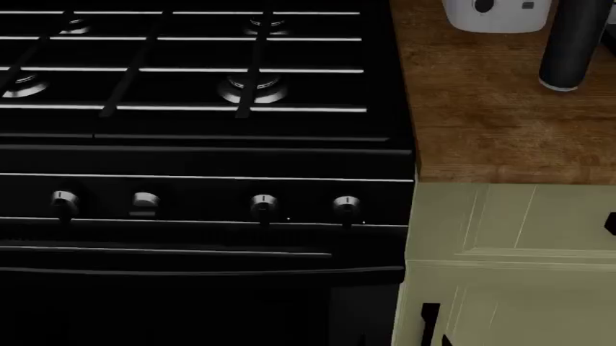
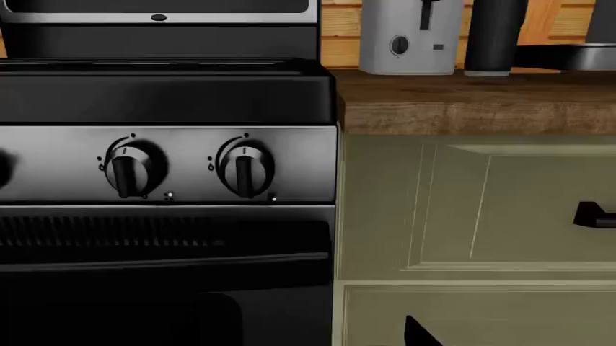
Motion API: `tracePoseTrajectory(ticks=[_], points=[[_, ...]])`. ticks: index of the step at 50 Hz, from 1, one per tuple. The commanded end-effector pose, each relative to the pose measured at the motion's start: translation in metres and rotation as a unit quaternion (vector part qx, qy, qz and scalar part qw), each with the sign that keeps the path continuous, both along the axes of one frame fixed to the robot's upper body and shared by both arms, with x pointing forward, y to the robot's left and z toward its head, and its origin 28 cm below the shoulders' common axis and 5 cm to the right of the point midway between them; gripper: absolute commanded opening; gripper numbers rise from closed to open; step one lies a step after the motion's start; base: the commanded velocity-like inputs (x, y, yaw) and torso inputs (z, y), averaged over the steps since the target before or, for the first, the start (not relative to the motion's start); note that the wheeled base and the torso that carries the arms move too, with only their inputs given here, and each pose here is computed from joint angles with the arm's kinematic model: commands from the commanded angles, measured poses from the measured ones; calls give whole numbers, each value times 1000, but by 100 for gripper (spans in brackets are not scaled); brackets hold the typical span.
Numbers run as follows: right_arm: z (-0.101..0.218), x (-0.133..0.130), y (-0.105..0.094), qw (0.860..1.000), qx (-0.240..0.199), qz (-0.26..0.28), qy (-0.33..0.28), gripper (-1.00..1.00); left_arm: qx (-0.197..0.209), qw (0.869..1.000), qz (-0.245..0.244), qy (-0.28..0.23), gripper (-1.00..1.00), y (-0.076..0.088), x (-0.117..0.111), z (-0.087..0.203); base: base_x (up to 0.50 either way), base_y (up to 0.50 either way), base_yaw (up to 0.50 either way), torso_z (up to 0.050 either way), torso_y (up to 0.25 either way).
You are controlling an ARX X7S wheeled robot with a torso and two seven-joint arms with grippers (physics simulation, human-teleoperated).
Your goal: Open the right drawer.
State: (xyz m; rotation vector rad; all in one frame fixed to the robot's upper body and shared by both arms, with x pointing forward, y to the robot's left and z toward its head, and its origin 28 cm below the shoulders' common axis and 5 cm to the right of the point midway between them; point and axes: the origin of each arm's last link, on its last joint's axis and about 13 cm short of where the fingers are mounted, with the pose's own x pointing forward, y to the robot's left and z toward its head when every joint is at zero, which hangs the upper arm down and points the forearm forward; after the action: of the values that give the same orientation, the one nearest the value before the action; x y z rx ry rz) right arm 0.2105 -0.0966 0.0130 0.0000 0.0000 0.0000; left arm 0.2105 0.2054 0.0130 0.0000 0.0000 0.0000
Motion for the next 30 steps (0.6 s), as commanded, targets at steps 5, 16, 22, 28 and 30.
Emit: tracePoseTrajectory(ticks=[5,16,22,28,30], points=[[-1,0,0,1000,-1,-1,0,100,-1,1000,-3,1,100,-1,-1,-1,0,0,0,0,0],[-1,1,1,1000,-6,-1,-2,100,-1,1000,-7,-1,100,-1,-1,0,0,0,0,0,0],[0,0,0,1000,-5,0,-6,100,-1,1000,-5,0,100,-1,0,0,0,0,0,0,0],[0,0,0,1000,-10,-1,-2,100,0,1000,-5,2,100,-1,0,-1,0,-56,0,0,0],[-2,0,-1,1000,-8,-2,-2,100,-1,1000,-7,1,100,-1,-1,0,0,-172,0,0,0]])
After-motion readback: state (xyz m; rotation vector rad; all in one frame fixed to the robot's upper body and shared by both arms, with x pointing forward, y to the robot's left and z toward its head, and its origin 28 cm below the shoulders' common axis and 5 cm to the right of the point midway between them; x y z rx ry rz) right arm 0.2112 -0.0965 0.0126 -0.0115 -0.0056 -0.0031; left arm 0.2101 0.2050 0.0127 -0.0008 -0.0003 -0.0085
